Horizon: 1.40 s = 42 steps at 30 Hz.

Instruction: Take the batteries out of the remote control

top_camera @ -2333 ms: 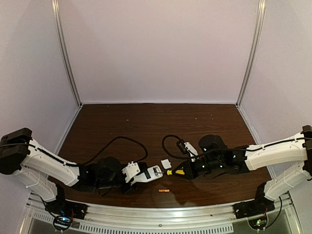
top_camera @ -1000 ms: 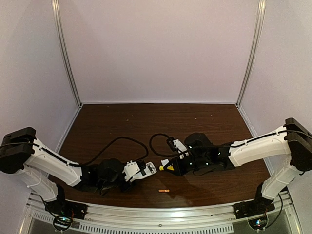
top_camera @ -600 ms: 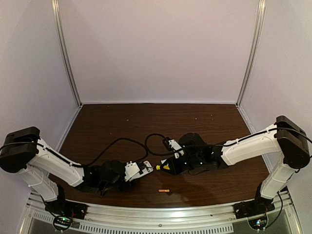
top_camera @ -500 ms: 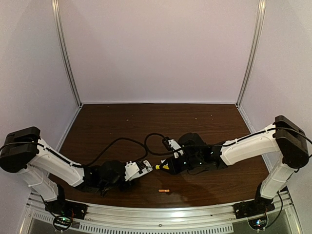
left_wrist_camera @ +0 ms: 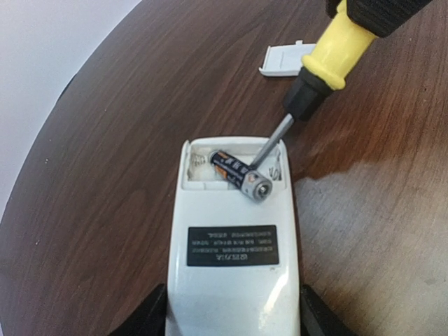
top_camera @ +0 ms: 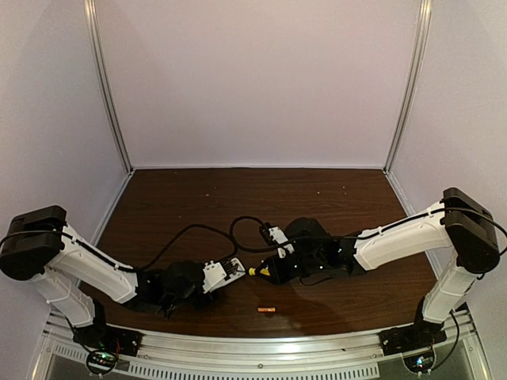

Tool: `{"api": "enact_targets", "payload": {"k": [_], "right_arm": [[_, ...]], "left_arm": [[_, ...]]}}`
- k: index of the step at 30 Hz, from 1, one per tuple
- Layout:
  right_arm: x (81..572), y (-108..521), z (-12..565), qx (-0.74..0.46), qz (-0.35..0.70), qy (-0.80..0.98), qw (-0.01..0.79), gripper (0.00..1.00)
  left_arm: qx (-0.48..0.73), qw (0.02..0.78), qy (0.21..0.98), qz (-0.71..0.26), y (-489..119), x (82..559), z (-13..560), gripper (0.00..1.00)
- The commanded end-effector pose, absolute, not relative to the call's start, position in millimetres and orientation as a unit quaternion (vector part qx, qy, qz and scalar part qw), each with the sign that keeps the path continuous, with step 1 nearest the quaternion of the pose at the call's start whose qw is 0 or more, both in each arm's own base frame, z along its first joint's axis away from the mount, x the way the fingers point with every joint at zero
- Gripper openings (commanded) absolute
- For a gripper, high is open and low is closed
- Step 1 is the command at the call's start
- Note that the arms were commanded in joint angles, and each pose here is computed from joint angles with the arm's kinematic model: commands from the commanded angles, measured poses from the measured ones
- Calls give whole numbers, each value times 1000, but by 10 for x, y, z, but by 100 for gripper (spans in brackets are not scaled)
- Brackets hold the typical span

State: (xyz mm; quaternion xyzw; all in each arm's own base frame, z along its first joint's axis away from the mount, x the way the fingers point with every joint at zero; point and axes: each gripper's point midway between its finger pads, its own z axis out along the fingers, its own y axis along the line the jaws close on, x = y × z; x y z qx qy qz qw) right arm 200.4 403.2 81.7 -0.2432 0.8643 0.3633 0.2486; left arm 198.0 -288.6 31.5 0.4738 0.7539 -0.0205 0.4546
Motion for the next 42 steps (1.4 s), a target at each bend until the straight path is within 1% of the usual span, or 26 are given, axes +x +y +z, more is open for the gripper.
{"api": "enact_targets", "payload": {"k": [1, 7, 15, 24, 30, 42], "right_arm": [[1857, 4167, 854, -262, 366, 860, 239, 0], [1866, 4114, 831, -256, 343, 867, 253, 0], [1616, 4066, 902, -268, 333, 864, 266, 0], [1536, 3871, 963, -250, 327, 865, 287, 0], [1631, 3778, 1006, -231, 302, 872, 308, 0], [1753, 3915, 1293, -226, 310, 858, 341, 0]], "left_arm": [[447, 498, 742, -38, -3080, 2097, 583, 0], [444, 499, 743, -30, -3055, 2113, 578, 0], [433, 505, 746, -10, -2998, 2166, 593, 0], [430, 506, 748, -1, -2975, 2187, 583, 0], [432, 505, 747, 1, -2975, 2188, 575, 0], [434, 504, 747, 4, -2983, 2191, 552, 0]]}}
